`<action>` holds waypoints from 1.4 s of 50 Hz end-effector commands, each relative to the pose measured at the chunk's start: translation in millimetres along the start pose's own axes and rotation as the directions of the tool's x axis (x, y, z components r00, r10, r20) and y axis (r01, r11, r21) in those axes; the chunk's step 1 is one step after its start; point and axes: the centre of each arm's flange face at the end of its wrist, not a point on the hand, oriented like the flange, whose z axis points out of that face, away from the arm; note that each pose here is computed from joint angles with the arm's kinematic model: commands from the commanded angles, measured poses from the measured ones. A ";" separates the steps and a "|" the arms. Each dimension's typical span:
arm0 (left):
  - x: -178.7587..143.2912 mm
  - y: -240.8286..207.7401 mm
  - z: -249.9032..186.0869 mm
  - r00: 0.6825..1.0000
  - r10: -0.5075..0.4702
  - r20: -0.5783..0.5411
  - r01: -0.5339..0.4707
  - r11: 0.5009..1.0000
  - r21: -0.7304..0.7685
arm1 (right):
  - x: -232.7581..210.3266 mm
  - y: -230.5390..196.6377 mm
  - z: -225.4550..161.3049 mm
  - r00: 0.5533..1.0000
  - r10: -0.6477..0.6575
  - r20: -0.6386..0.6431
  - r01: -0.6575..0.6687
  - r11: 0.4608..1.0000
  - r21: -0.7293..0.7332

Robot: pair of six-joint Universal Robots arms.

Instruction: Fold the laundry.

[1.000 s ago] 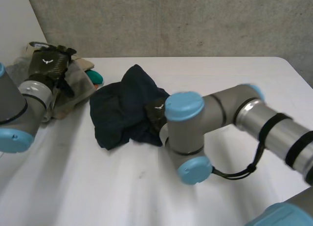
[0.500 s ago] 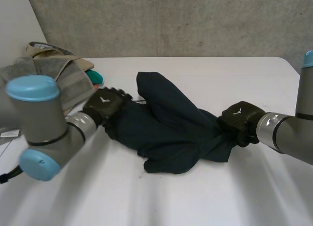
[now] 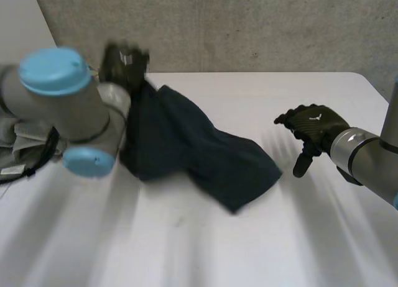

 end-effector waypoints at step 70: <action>116.9 51.4 -135.6 0.902 0.066 -0.428 -0.186 0.951 -0.246 | 2.9 81.8 16.7 0.955 -0.229 0.187 0.240 0.970 -0.041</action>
